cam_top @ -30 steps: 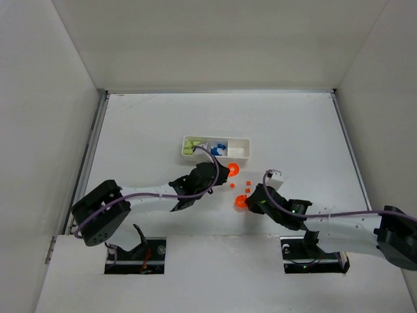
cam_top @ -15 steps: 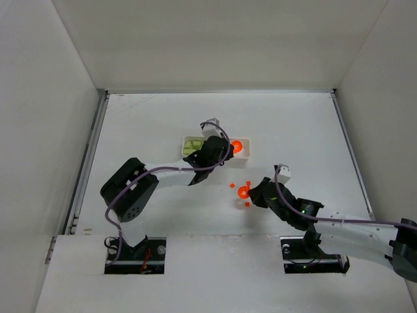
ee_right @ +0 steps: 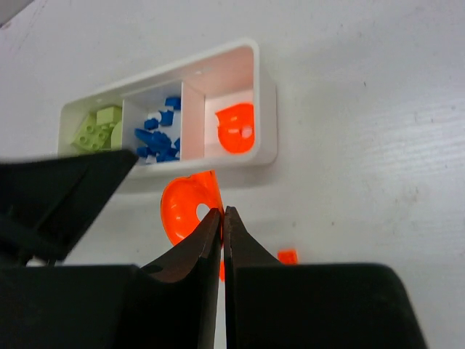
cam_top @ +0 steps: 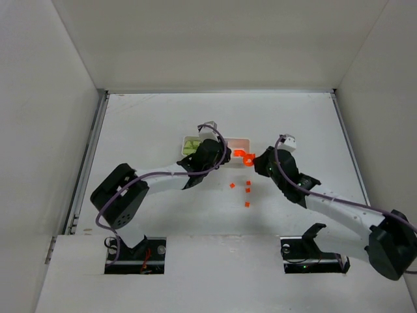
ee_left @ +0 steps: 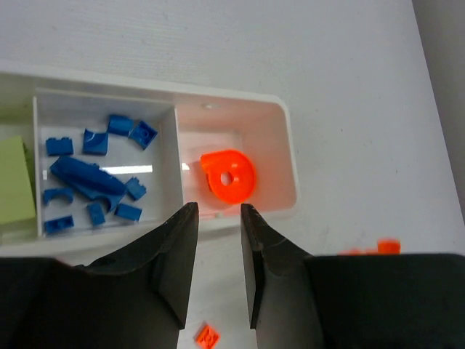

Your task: Sort the legos into containers by color

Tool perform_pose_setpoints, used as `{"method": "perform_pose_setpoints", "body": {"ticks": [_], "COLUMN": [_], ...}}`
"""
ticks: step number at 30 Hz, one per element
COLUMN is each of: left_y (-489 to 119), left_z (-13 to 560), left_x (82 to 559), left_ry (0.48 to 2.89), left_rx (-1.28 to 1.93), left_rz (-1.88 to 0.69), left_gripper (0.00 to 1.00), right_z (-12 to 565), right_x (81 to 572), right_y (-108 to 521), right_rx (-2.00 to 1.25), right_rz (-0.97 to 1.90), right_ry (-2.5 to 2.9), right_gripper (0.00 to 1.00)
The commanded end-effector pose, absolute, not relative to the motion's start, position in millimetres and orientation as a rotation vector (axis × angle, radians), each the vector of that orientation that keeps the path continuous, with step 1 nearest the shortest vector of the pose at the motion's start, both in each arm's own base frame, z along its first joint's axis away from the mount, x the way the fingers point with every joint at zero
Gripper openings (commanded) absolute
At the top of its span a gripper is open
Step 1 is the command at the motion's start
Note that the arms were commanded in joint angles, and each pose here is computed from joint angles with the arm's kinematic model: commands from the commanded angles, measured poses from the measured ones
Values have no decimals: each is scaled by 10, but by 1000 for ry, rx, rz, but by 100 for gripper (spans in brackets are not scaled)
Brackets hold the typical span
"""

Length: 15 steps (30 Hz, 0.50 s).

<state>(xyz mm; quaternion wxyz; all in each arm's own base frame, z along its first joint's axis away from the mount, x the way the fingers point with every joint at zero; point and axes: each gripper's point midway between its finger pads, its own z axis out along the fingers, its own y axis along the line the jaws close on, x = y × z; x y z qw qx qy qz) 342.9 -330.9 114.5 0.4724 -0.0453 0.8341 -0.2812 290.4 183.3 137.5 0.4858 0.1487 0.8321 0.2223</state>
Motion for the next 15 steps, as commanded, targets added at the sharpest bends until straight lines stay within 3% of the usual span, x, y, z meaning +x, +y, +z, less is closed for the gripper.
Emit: {"method": "perform_pose_setpoints", "body": {"ticks": [1, 10, 13, 15], "left_y": [-3209, -3077, -3135, -3219], "left_z": [1299, 728, 658, 621], "left_x": [3141, 2373, 2294, 2233], "left_ry": [2006, 2133, 2138, 2143], "left_rx": [-59, 140, 200, 263], "left_rz": [-710, -646, -658, -677], "left_gripper": [27, 35, 39, 41], "right_z": [1713, 1625, 1551, 1525], "right_x": [3252, 3800, 3882, 3895], "right_y": [2021, 2115, 2118, 2123], "right_rx": [299, 303, 313, 322], "right_rz": [595, 509, 489, 489], "right_ry": [1932, 1953, 1968, 1971], "right_gripper": [9, 10, 17, 28]}}
